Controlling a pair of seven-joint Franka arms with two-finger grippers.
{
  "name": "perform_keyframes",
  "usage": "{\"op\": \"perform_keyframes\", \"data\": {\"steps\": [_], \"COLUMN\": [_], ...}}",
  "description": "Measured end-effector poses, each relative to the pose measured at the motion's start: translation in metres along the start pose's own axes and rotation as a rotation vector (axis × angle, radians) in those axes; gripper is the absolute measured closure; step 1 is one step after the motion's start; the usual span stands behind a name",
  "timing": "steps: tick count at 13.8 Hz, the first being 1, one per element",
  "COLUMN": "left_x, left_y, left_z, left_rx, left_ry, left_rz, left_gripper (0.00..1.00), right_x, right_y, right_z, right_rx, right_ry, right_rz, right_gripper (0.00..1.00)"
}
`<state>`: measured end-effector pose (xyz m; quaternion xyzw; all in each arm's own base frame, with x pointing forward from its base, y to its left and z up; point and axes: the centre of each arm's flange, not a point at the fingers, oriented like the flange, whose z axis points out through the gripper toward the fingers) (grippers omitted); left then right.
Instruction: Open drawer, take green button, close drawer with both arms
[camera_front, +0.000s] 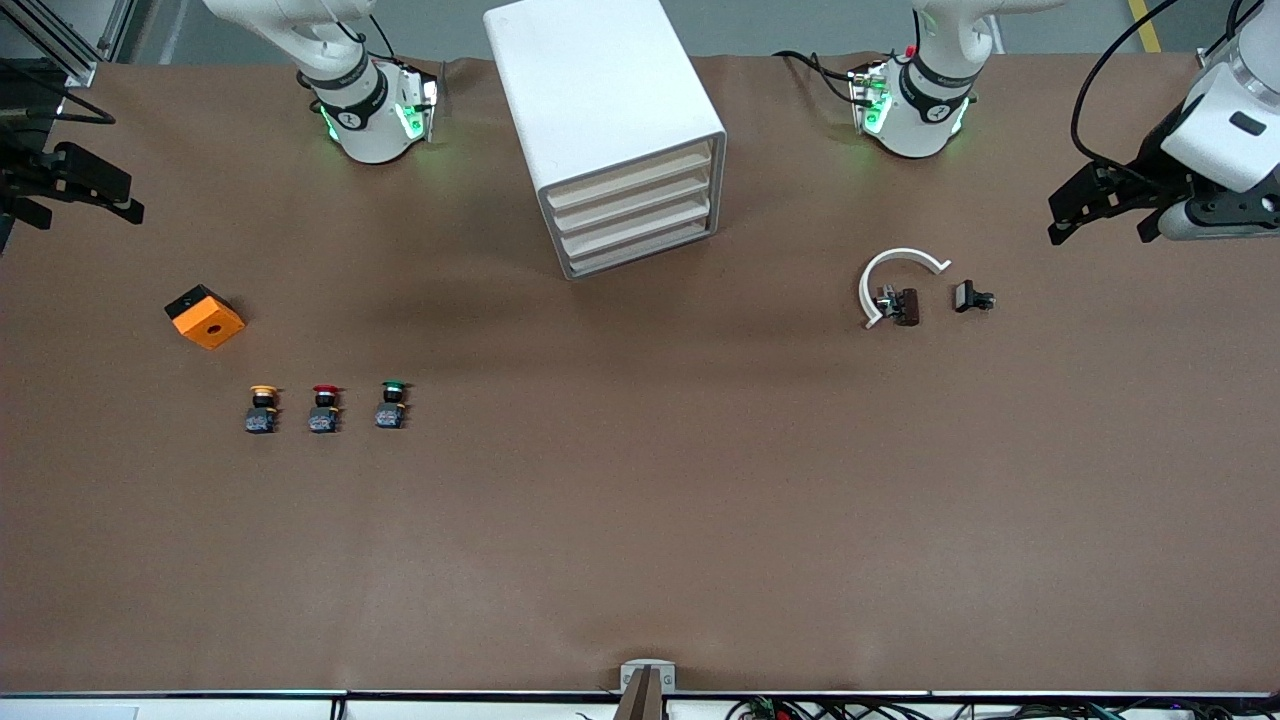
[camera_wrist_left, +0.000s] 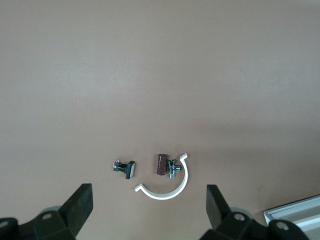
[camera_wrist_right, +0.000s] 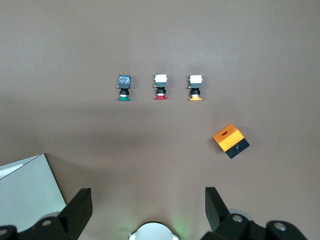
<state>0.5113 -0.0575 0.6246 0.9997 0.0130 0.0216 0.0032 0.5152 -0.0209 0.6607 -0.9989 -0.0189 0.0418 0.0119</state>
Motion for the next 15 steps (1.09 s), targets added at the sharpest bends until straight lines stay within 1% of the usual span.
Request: {"op": "perform_keyframes", "data": {"steps": [2,5,9,15], "left_x": [0.003,0.011,0.02,0.021], "left_y": [0.0,-0.005,-0.011,-0.012], "left_z": [0.001,-0.008,-0.01,-0.007], "left_rx": [-0.001,-0.006,-0.008,-0.008], "left_ry": [-0.001,0.019,0.013,0.002], "left_rz": [-0.001,-0.01,-0.022,-0.022], "left_gripper": [0.0,0.0,0.0,0.0], "right_x": [-0.011,-0.021,-0.027,-0.029], "right_y": [0.002,0.001,0.002,0.007], "right_z": [0.0,-0.005,-0.012,-0.014], "right_rx": [0.002,0.003,0.003,0.003], "right_ry": [0.012,0.024,0.037,0.041], "right_rz": [0.003,0.002,0.004,-0.014], "right_gripper": [0.0,0.0,0.0,0.0]}}
